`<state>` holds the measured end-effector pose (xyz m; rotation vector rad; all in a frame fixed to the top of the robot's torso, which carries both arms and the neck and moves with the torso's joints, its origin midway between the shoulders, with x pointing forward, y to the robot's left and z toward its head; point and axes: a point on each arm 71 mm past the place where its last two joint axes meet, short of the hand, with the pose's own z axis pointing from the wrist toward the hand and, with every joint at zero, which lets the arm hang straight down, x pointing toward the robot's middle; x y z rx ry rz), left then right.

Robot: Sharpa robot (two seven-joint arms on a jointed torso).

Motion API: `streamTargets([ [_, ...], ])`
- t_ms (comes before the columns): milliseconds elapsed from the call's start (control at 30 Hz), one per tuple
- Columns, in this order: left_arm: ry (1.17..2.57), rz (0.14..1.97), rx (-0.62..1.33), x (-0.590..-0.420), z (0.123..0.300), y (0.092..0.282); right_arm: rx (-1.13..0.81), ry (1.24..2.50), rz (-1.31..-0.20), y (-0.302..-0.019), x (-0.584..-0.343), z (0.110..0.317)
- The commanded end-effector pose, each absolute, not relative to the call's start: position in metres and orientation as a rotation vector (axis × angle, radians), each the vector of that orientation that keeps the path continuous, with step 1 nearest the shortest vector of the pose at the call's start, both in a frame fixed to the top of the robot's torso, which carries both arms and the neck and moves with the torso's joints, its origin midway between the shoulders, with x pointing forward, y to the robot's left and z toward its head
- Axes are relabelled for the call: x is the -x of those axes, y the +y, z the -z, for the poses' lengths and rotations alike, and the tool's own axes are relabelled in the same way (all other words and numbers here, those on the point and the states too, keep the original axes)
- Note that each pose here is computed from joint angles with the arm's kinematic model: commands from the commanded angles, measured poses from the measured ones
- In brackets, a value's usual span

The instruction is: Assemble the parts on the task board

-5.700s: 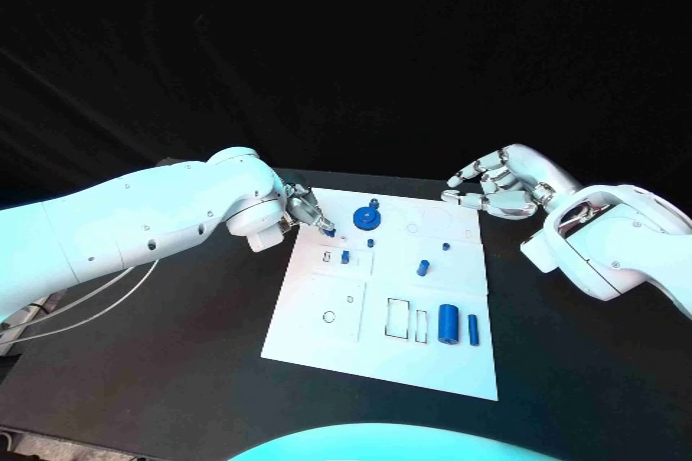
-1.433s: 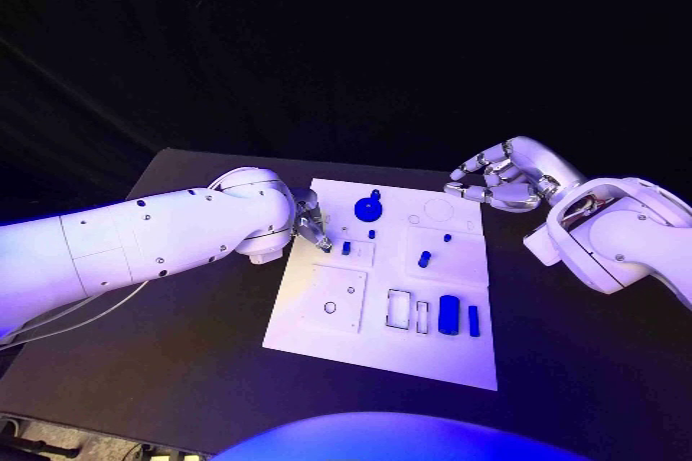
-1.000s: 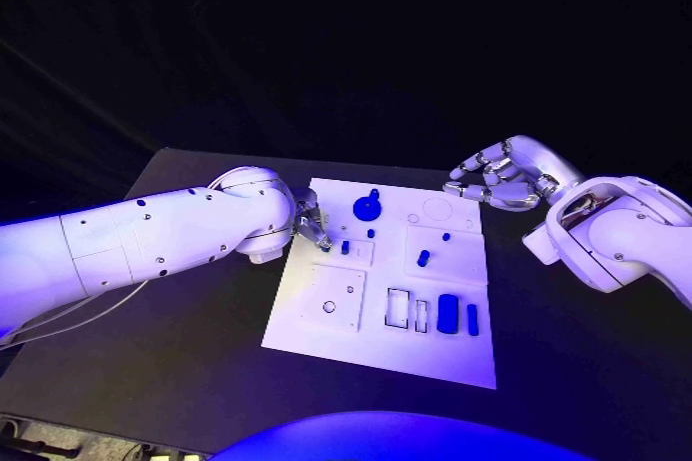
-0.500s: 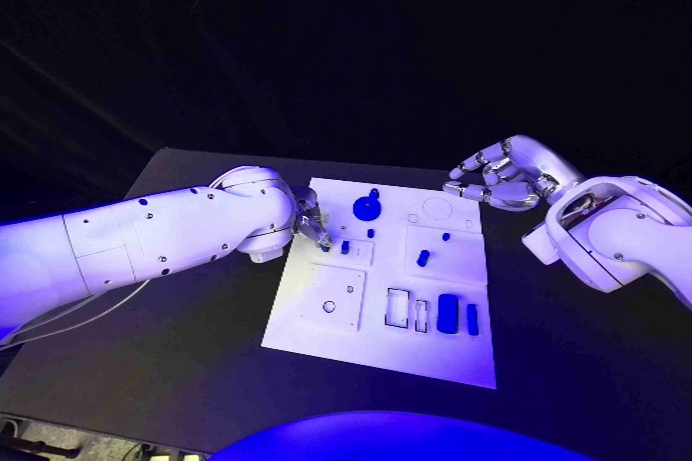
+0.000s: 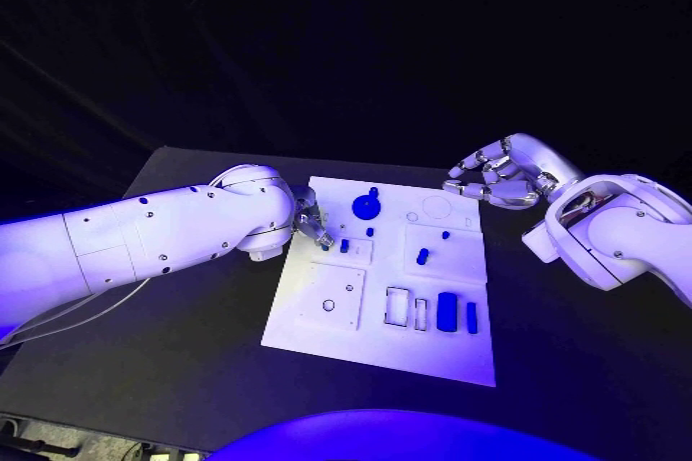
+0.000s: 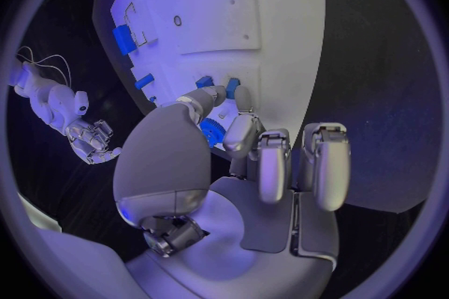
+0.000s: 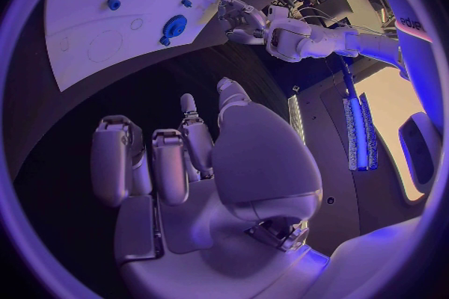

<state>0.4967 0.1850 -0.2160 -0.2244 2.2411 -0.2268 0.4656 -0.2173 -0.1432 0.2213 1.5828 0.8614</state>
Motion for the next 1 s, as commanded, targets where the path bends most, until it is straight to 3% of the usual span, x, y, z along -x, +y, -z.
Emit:
streamTargets([
  [33,2.256,0.204,0.224,-0.4958,0.2174,0.1847,-0.208,1.588,-0.866,-0.2163,-0.4648,0.1435],
  [1000,2.187,0.238,0.315,-0.4979,0.2125,0.1909,-0.21,1.583,-0.865,-0.2173,-0.465,0.1432],
])
